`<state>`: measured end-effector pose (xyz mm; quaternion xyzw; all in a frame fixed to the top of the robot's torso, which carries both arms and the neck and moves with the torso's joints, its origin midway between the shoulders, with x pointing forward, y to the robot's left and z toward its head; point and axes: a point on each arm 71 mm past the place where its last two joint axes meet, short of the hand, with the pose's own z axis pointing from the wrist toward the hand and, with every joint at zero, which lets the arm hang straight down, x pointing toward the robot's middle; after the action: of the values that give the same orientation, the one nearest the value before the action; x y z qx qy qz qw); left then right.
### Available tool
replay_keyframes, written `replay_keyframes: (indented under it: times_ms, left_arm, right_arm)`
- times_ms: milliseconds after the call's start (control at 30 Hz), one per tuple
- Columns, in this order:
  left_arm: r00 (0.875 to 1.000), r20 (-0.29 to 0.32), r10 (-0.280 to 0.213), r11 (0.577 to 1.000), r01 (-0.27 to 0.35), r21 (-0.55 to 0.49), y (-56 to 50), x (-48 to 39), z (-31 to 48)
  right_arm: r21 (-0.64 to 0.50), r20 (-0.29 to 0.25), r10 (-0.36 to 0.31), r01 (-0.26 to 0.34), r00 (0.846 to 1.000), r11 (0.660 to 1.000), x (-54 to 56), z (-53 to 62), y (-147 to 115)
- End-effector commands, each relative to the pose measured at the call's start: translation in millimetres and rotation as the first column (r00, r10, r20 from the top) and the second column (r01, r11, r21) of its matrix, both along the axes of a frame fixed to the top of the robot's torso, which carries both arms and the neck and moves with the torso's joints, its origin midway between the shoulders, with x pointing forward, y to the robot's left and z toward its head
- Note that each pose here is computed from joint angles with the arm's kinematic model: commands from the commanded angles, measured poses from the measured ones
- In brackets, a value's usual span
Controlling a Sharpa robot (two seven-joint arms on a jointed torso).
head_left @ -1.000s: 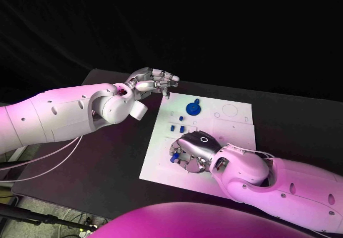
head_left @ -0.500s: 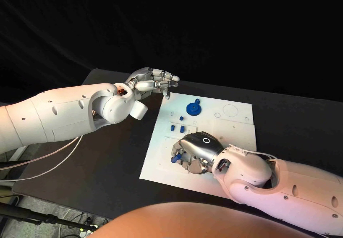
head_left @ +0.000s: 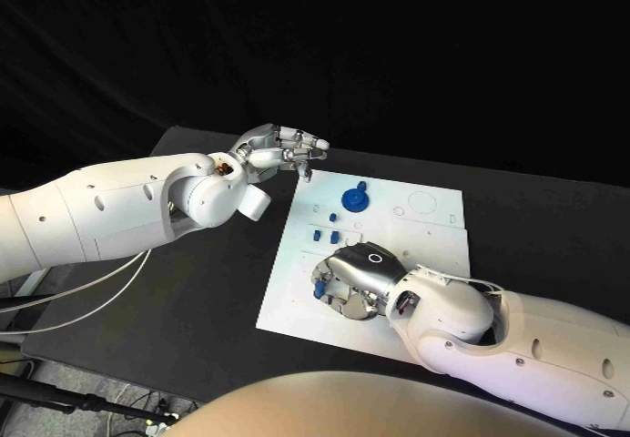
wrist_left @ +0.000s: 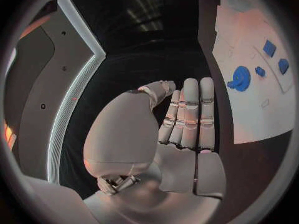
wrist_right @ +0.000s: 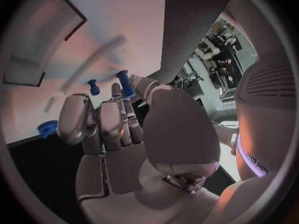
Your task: Assemble the parts on the task board
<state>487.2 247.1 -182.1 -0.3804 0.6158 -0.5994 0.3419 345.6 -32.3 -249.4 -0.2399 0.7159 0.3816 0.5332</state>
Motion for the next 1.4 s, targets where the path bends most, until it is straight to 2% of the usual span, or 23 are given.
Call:
replay_keyframes:
  times_ms: [33,333,600,700,800,900,1033,1067,1133,1267,1333,1400]
  left_arm:
    - [1.000,0.002,-0.017,1.000,0.017,-0.010,-2.2,-0.9,1.2]
    - [1.000,0.002,-0.016,1.000,0.016,-0.010,-1.6,-1.0,1.2]
    - [1.000,0.002,-0.017,1.000,0.017,-0.010,-1.0,-1.2,1.2]
    - [1.000,0.002,-0.017,1.000,0.017,-0.010,-0.7,-1.3,1.2]
    - [1.000,0.002,-0.016,1.000,0.016,-0.010,-0.5,-1.5,1.2]
    - [1.000,0.001,-0.014,1.000,0.014,-0.008,0.9,-2.0,1.2]
    - [1.000,-0.001,-0.009,1.000,0.009,-0.004,3.2,-2.5,0.1]
    - [1.000,-0.002,-0.008,1.000,0.008,-0.003,3.6,-2.8,-0.3]
    - [1.000,-0.003,-0.009,1.000,0.009,-0.003,3.7,-3.1,-0.8]
    - [1.000,-0.007,-0.010,1.000,0.010,-0.001,3.9,-3.4,-2.4]
    - [1.000,-0.008,-0.011,1.000,0.011,-0.001,3.7,-3.5,-3.0]
    - [1.000,-0.009,-0.012,1.000,0.012,-0.001,3.3,-3.5,-3.4]
  right_arm:
    - [-0.018,0.005,0.008,-0.008,1.000,1.000,-0.8,-1.0,0.7]
    - [0.020,0.021,-0.005,0.004,1.000,1.000,0.2,1.8,-2.8]
    - [0.170,0.046,-0.050,0.042,0.998,0.985,1.9,15.1,-19.9]
    - [0.221,0.024,-0.078,0.071,0.997,0.973,6.0,23.6,-33.4]
    - [0.243,-0.037,-0.129,0.135,0.991,0.961,14.3,32.6,-56.3]
    - [0.239,-0.148,-0.192,0.224,0.970,0.945,23.1,37.8,-81.5]
    - [0.237,-0.292,-0.275,0.348,0.916,0.907,31.1,43.9,-118.9]
    - [0.237,-0.323,-0.298,0.382,0.898,0.893,31.6,45.6,-131.6]
    - [0.233,-0.349,-0.317,0.409,0.882,0.882,31.3,46.5,-141.9]
    - [0.175,-0.413,-0.386,0.488,0.825,0.855,27.9,46.0,-173.9]
    - [0.125,-0.421,-0.425,0.516,0.801,0.848,25.4,44.4,-188.5]
    - [0.071,-0.417,-0.460,0.533,0.784,0.843,22.7,42.5,-200.5]
